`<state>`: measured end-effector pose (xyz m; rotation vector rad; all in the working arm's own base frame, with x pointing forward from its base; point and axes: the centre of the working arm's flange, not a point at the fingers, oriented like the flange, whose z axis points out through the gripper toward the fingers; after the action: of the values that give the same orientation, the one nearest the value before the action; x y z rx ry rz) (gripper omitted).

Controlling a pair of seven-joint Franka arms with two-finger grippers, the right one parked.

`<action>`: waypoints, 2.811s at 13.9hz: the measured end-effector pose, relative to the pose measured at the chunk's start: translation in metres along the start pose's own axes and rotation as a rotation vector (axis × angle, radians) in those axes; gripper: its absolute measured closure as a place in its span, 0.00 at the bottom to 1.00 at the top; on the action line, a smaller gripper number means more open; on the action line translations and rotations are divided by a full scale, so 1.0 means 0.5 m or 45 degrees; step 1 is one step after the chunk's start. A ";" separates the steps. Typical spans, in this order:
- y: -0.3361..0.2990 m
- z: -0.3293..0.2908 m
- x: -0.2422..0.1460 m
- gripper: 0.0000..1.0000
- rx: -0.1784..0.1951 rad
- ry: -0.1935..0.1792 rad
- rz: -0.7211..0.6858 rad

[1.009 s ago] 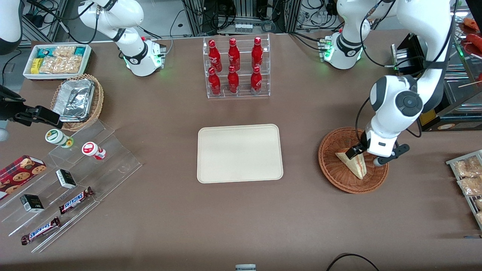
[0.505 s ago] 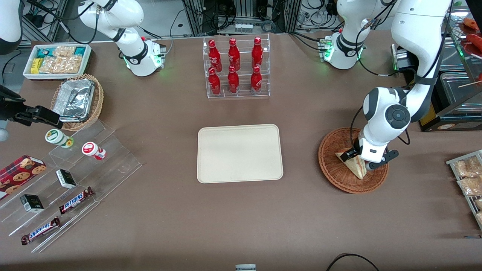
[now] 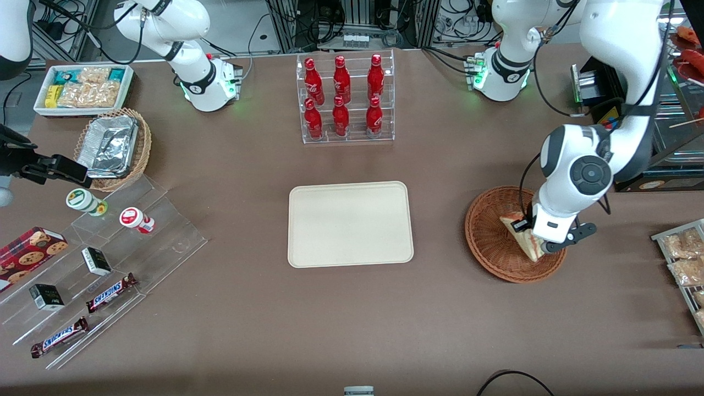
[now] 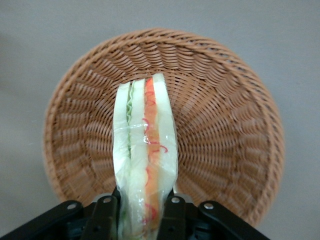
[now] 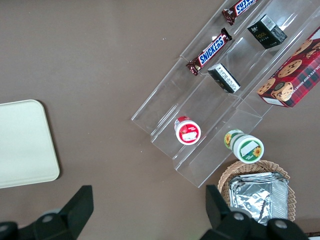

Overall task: Place sandwich from basket to tray
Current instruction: 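Lower the left gripper and close it on the sandwich's pointed end, then lift the sandwich and carry it over the cream tray, then lower the sandwich onto the tray and open the left gripper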

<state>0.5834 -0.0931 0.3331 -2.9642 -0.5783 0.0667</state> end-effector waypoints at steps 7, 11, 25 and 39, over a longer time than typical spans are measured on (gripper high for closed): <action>0.277 -0.265 -0.124 0.83 -0.112 0.044 0.243; 0.487 -0.231 -0.259 0.83 -0.190 0.010 0.454; 0.789 0.065 -0.487 0.83 -0.219 0.113 0.578; 0.781 -0.072 -0.464 0.04 -0.243 0.195 0.350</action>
<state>0.5162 -0.5437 0.3241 -3.1755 -0.1647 -0.2002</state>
